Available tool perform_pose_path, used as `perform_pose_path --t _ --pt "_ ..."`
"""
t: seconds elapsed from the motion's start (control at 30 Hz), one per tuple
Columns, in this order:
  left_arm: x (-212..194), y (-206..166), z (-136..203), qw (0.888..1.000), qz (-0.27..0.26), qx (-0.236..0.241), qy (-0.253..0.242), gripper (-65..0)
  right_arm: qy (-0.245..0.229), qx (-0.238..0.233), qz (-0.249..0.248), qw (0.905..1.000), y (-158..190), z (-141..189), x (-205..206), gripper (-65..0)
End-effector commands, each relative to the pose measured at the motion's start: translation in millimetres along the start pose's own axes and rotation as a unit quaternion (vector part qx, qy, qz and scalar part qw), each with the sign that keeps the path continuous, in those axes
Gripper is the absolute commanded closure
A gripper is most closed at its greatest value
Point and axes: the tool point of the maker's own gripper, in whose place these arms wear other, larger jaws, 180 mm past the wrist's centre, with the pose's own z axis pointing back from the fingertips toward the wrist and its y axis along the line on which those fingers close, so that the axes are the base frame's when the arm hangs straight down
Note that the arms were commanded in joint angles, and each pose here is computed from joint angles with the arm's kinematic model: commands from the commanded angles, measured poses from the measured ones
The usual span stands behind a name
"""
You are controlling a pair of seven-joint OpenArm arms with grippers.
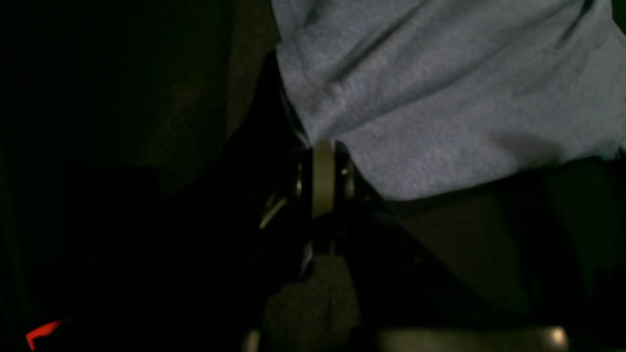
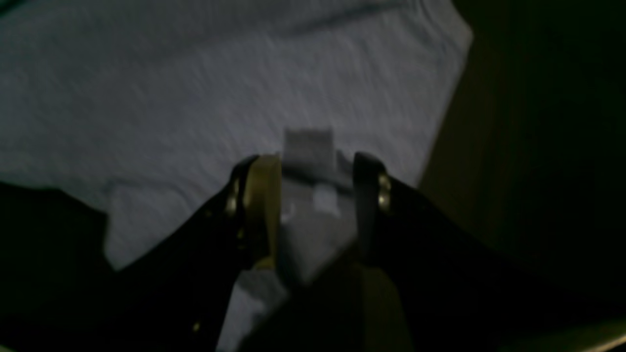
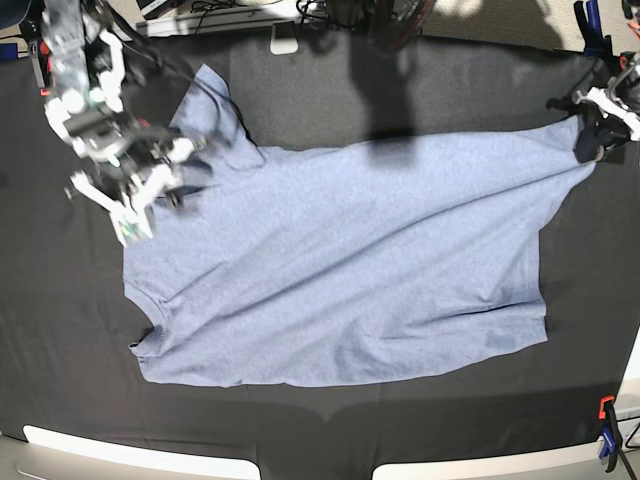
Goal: Layout the t-shirt on the table in an organized manner, then fold the t-shirt properly
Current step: 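Grasp the shirt sleeve edge with the right gripper, holding the left corner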
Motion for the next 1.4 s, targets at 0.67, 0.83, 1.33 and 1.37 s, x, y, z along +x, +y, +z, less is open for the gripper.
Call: perform_pose_path --t 0.67,0.83,1.33,1.37 --pt "19 1 0 1.000 -0.021 0.000 -0.021 0.0 0.074 -0.038 -0.140 0.9866 -10 24 -90 -38.2" --pt "20 1 -1 0.999 -0.022 0.000 -0.023 0.0 0.082 -0.038 -0.176 0.9802 -5 10 -95 -38.2" --pt "20 1 -1 1.000 -0.022 0.000 -0.023 0.0 0.116 -0.007 -0.247 0.9619 17 -35 -103 -38.0" --pt "20 1 -1 1.000 -0.022 0.000 -0.023 0.0 0.113 -0.005 -0.247 0.9623 17 -35 -101 -37.9"
